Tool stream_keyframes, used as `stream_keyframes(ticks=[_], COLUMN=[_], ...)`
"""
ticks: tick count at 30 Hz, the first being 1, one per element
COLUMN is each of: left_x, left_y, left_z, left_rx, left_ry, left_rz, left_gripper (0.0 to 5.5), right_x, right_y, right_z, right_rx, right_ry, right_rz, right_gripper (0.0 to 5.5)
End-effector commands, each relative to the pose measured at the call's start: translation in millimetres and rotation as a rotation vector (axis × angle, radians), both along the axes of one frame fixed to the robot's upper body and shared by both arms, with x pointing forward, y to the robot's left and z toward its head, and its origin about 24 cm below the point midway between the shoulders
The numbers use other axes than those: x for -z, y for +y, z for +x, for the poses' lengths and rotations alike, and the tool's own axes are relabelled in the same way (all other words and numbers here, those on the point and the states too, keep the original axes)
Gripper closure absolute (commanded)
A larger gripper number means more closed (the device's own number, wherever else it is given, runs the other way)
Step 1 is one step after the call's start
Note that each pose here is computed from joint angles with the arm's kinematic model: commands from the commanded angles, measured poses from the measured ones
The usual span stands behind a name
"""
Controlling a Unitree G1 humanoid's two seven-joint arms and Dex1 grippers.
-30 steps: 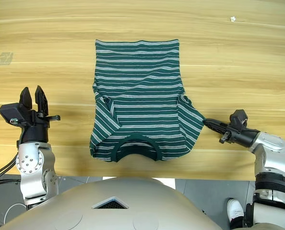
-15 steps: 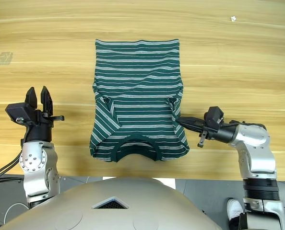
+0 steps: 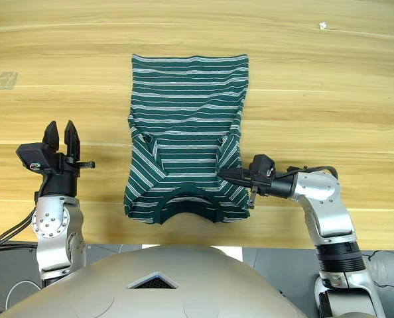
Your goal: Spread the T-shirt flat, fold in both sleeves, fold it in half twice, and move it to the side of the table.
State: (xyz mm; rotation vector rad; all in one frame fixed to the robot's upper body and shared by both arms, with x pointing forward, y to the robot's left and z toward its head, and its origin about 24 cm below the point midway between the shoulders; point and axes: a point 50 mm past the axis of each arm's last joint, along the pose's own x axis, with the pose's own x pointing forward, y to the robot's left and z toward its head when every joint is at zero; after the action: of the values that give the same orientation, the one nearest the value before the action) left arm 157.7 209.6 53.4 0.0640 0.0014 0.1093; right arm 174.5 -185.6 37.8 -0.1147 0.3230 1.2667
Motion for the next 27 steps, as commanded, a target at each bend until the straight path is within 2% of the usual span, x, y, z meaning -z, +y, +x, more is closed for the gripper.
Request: stream_keyframes(ticks=[1, 4, 11, 16, 18, 19, 21, 22, 24, 27], left_x=[1, 0, -2, -6, -9, -11, -13, -12, -6, 3], left_y=[-2, -3, -7, -11, -11, -8, 1, 6, 16, 27], left_z=[-1, 0, 3, 8, 6, 3, -6, -12, -24, -40], left_rx=[0.007, 0.013, 0.041, 0.104, 0.181, 0.238, 0.366, 0.459, 0.648, 0.859], left_ry=[0.01, 0.009, 0.005, 0.002, 0.0, -0.003, -0.004, -0.01, -0.001, 0.026], left_rz=[0.005, 0.003, 0.006, 0.066, 0.224, 0.374, 0.678, 0.905, 1.244, 1.475], left_gripper=[3.89, 3.89, 3.89, 3.89, 3.89, 3.89, 3.89, 3.89, 3.89, 3.89], right_x=[1, -1, -11, -15, -25, -30, -41, -47, -52, -48], right_y=[-1, 1, 6, 4, -8, -18, -37, -46, -57, -67], right_z=[0, 3, -5, -2, 10, 16, 23, 23, 20, 12], right_rx=[-0.008, 0.009, -0.051, -0.043, 0.032, 0.087, 0.17, 0.169, 0.09, -0.144], right_ry=[-0.009, -0.015, 0.111, 0.056, -0.074, -0.172, -0.399, -0.56, -0.795, -1.007], right_rz=[-0.026, -0.005, 0.142, 0.141, 0.157, 0.136, 0.06, -0.029, -0.194, -0.386], right_gripper=[5.48, 5.48, 4.17, 3.32, 2.93, 2.73, 2.73, 2.73, 2.73, 2.73])
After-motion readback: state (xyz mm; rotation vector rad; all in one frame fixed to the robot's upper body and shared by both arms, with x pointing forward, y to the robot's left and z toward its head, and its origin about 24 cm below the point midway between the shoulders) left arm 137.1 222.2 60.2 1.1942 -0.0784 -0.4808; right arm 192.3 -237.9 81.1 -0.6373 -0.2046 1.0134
